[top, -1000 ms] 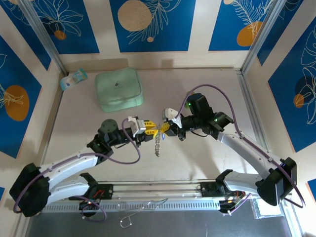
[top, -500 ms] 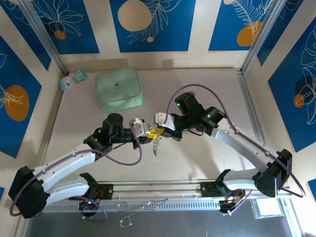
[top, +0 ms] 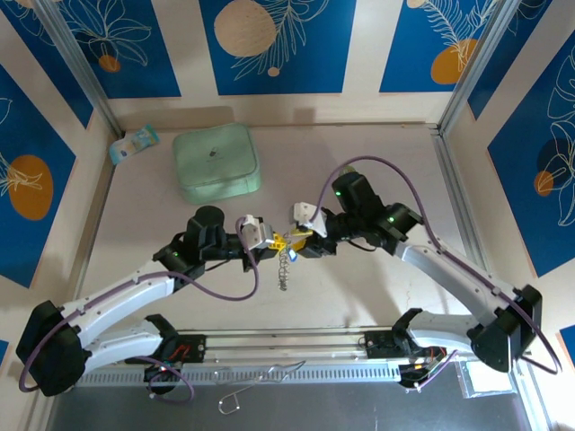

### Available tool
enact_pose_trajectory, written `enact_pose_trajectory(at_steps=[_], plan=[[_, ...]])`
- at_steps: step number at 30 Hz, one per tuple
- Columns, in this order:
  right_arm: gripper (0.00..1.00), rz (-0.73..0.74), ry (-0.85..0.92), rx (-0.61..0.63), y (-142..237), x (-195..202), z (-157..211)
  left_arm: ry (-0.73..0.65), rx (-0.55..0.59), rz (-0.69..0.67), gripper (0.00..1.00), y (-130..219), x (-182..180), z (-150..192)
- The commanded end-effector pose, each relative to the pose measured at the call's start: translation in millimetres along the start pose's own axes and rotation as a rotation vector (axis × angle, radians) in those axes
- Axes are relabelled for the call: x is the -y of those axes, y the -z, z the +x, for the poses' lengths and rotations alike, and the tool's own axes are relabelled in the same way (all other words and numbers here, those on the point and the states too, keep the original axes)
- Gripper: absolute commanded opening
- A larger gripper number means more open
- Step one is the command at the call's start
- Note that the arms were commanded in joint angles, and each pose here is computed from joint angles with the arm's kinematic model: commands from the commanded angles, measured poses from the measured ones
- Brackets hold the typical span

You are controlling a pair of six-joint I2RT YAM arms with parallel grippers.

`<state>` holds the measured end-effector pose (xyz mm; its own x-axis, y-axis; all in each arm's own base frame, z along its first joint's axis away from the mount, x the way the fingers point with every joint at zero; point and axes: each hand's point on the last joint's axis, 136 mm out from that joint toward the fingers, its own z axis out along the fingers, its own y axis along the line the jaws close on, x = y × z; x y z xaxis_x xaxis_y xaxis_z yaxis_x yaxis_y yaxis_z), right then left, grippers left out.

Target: Put the keys on the keyring

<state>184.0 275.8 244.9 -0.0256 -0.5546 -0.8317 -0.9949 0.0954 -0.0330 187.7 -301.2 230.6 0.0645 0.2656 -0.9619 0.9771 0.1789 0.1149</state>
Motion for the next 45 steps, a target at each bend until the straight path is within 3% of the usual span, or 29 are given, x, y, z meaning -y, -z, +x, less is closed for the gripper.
enact_pose_trajectory(at_steps=[1, 8, 18, 26, 31, 40, 45], plan=[[0.42, -0.043, -0.123, 0.136, 6, -9, -13, -0.03, 0.146, -0.054, 0.0, 8, -5, -25], [0.42, -0.047, -0.241, 0.153, 0, -7, -4, -0.055, 0.198, -0.086, 0.0, 11, -6, -26], [0.34, -0.091, -0.433, 0.164, -3, -3, -11, -0.121, 0.17, -0.239, 0.0, 15, -26, -23], [0.34, -0.042, -0.538, 0.188, -4, 14, -19, -0.13, 0.171, -0.227, 0.0, 12, -24, -23], [0.27, -0.047, -0.552, 0.174, -8, 18, -20, -0.128, 0.176, -0.213, 0.0, 11, -21, -24], [0.01, -0.047, -0.579, 0.159, -11, 21, -11, -0.134, 0.188, -0.222, 0.0, 12, -22, -26], [0.0, -0.062, -0.653, 0.126, -22, 28, 9, -0.139, 0.255, -0.207, 0.0, 16, -18, -40]])
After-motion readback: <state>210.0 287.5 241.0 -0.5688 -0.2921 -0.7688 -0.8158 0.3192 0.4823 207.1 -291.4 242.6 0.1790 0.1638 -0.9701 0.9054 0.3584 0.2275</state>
